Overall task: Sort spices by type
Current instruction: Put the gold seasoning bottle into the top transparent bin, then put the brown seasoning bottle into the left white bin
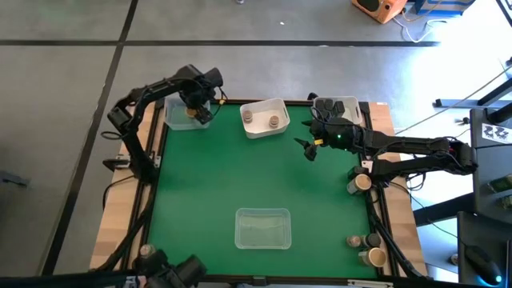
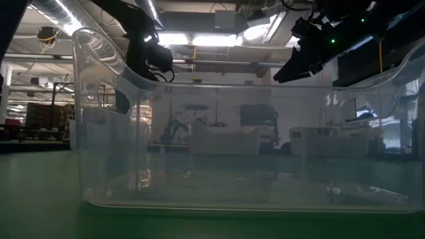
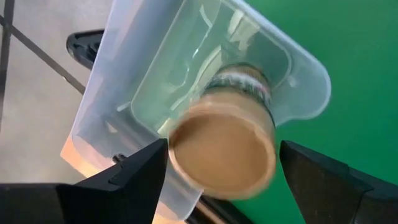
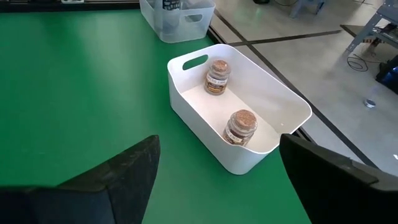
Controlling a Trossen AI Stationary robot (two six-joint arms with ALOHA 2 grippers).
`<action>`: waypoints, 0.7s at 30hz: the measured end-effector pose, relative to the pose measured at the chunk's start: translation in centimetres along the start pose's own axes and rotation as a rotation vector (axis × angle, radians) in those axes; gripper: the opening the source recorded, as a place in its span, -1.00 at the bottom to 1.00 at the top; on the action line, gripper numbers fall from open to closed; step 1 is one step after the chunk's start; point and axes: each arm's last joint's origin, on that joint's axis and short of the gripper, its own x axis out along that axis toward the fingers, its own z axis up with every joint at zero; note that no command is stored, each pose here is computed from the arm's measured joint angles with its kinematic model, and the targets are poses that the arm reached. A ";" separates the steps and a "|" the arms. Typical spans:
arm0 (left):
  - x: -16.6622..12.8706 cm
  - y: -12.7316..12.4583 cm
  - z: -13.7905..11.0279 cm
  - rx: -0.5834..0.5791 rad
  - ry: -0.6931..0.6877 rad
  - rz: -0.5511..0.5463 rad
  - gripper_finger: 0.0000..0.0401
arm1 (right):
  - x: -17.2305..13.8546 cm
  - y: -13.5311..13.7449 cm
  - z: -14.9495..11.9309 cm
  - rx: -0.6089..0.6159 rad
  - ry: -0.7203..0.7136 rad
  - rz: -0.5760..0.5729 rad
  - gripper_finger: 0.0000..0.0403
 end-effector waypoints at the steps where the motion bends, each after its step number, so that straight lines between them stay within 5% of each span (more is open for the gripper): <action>1: -0.3 0.0 0.0 0.000 -0.002 0.000 0.45 | 0.0 0.0 0.0 0.000 0.000 0.000 0.64; 11: -6.8 -0.6 -2.1 -0.047 -0.249 0.007 0.46 | 0.0 0.0 0.0 -0.002 0.000 0.000 0.64; 21: -13.7 -5.5 -7.9 -0.059 -0.548 -0.058 0.46 | 0.0 0.0 0.0 -0.002 0.000 0.009 0.64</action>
